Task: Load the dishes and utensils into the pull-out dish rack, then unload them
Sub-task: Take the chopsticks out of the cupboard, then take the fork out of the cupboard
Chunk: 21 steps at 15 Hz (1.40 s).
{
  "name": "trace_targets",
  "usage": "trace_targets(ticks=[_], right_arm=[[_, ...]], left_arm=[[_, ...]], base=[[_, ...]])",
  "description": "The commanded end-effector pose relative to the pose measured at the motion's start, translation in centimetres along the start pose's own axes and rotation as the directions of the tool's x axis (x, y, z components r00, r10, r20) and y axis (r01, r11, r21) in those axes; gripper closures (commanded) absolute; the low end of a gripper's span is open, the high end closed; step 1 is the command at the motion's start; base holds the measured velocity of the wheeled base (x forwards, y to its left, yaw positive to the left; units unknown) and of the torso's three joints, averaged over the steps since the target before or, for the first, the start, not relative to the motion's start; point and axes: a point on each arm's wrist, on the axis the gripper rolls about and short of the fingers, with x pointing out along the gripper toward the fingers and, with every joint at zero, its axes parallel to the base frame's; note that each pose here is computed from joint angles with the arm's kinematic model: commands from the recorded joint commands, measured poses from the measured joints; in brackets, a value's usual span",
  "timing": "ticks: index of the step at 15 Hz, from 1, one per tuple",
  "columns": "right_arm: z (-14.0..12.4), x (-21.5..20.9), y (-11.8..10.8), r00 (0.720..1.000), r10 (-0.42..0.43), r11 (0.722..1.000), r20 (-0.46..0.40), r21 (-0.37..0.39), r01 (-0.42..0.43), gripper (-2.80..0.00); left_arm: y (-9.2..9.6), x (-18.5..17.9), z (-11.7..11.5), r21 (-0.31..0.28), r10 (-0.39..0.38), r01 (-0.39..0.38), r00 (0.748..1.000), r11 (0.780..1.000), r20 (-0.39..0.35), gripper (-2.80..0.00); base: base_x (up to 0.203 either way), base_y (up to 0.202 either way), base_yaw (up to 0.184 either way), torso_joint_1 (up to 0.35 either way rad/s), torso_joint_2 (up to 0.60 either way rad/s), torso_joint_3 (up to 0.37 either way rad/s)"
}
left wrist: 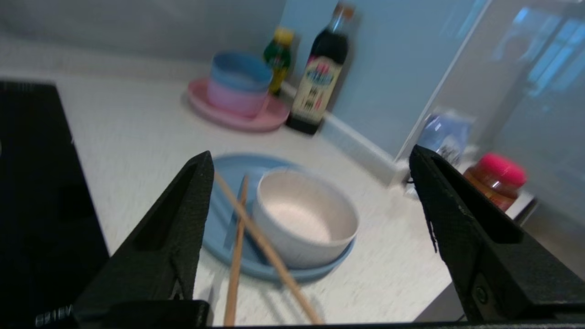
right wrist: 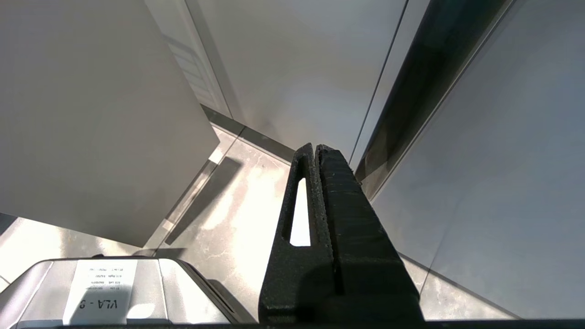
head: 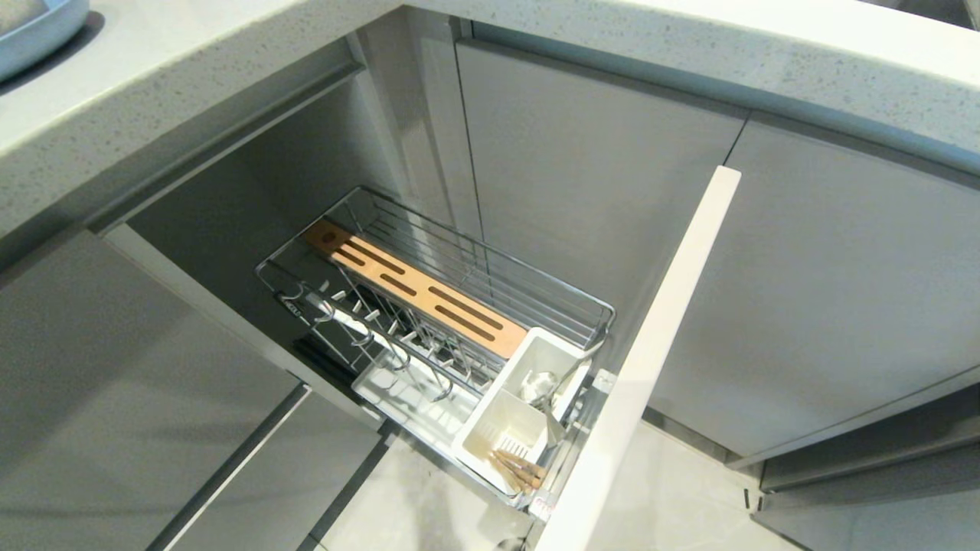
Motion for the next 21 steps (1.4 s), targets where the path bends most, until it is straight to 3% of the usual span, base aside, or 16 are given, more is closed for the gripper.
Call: trace_targets(ticks=[1, 4, 7, 10, 11, 14, 17, 20, 21], right_arm=[[0.0, 0.0, 0.0, 1.0, 0.0, 1.0, 0.003, 0.0, 0.0, 0.0], [0.0, 0.0, 0.0, 1.0, 0.0, 1.0, 0.003, 0.0, 0.0, 0.0], [0.0, 0.0, 0.0, 1.0, 0.0, 1.0, 0.001, 0.001, 0.0, 0.0], [0.0, 0.0, 0.0, 1.0, 0.0, 1.0, 0.003, 0.0, 0.0, 0.0], [-0.1, 0.0, 0.0, 1.0, 0.0, 1.0, 0.001, 0.0, 0.0, 0.0], [0.0, 0.0, 0.0, 1.0, 0.0, 1.0, 0.003, 0.0, 0.0, 0.0], [0.0, 0.0, 0.0, 1.0, 0.0, 1.0, 0.003, 0.0, 0.0, 0.0], [0.0, 0.0, 0.0, 1.0, 0.0, 1.0, 0.003, 0.001, 0.0, 0.0], [0.0, 0.0, 0.0, 1.0, 0.0, 1.0, 0.003, 0.001, 0.0, 0.0]], left_arm=[[-1.0, -1.1, 2.6, -0.01, -0.037, 0.038, 0.996, 0.999, 0.077, 0.0], [-2.0, -1.9, 5.9, -0.045, -0.107, 0.112, 0.989, 0.993, 0.103, 0.0], [-2.1, -1.3, 7.8, -0.153, -0.21, 0.217, 0.976, 0.964, 0.063, 0.0], [-2.2, 0.9, 6.7, -0.341, -0.231, 0.204, 0.972, 0.918, -0.041, 0.0], [-2.1, 1.3, 6.0, -0.411, -0.247, 0.191, 0.965, 0.891, -0.088, 0.0], [-2.9, 2.9, 3.8, -0.506, -0.335, 0.199, 0.922, 0.839, -0.193, 0.0], [-4.8, 4.9, 0.1, -0.542, -0.396, 0.178, 0.862, 0.822, -0.317, 0.0], [-6.5, 5.4, -2.5, -0.577, -0.466, 0.179, 0.79, 0.797, -0.398, 0.0], [-7.2, 5.2, -3.1, -0.595, -0.503, 0.189, 0.754, 0.781, -0.422, 0.0]], base=[[0.0, 0.0, 0.0, 0.0, 0.0, 0.0], [0.0, 0.0, 0.0, 0.0, 0.0, 0.0], [0.0, 0.0, 0.0, 0.0, 0.0, 0.0], [0.0, 0.0, 0.0, 0.0, 0.0, 0.0], [0.0, 0.0, 0.0, 0.0, 0.0, 0.0], [0.0, 0.0, 0.0, 0.0, 0.0, 0.0], [0.0, 0.0, 0.0, 0.0, 0.0, 0.0], [0.0, 0.0, 0.0, 0.0, 0.0, 0.0], [0.0, 0.0, 0.0, 0.0, 0.0, 0.0]])
